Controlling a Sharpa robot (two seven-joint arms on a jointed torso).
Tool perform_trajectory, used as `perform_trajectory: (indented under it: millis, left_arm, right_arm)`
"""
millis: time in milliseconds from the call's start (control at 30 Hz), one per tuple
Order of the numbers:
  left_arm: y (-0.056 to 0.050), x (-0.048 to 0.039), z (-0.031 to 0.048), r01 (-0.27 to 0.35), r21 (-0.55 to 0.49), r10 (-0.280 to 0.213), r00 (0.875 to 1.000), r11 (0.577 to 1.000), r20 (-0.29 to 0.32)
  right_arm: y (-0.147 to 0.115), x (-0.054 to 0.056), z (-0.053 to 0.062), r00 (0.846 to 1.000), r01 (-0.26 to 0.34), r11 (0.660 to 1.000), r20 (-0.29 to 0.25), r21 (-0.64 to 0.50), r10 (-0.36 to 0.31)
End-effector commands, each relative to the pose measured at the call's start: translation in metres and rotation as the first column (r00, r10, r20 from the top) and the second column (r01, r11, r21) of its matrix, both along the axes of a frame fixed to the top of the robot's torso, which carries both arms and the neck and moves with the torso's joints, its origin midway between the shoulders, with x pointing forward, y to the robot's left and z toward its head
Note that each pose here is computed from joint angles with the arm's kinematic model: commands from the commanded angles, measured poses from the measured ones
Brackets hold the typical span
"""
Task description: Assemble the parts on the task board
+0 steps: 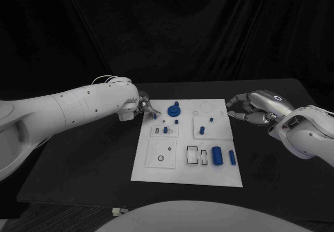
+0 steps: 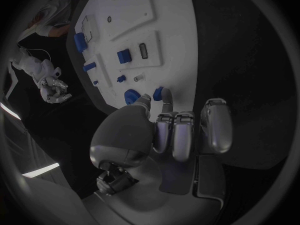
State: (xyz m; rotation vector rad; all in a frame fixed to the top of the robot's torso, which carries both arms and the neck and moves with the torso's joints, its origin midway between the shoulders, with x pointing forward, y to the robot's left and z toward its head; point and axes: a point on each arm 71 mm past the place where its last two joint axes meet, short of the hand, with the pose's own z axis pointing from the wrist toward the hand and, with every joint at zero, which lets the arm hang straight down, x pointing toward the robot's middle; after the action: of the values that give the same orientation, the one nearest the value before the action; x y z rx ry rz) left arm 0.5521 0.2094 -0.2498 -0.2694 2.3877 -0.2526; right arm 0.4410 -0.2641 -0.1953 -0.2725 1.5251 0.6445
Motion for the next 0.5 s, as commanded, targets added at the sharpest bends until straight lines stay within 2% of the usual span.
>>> perform_trajectory:
  millis: [33, 500]
  left_arm:
    - [-0.0028, -0.0012, -0.0013, 0.021, -0.009, -0.021, 1.0, 1.0, -0.013]
    - [-0.0036, -0.002, -0.002, 0.031, -0.013, -0.031, 0.999, 0.999, -0.019]
  right_arm:
    - [-0.0007, -0.0003, -0.0011, 1.0, 0.015, 1.0, -0.006, -0.006, -0.015]
    - [0.0001, 0.0004, -0.0015, 1.0, 0.014, 1.0, -0.008, -0.007, -0.014]
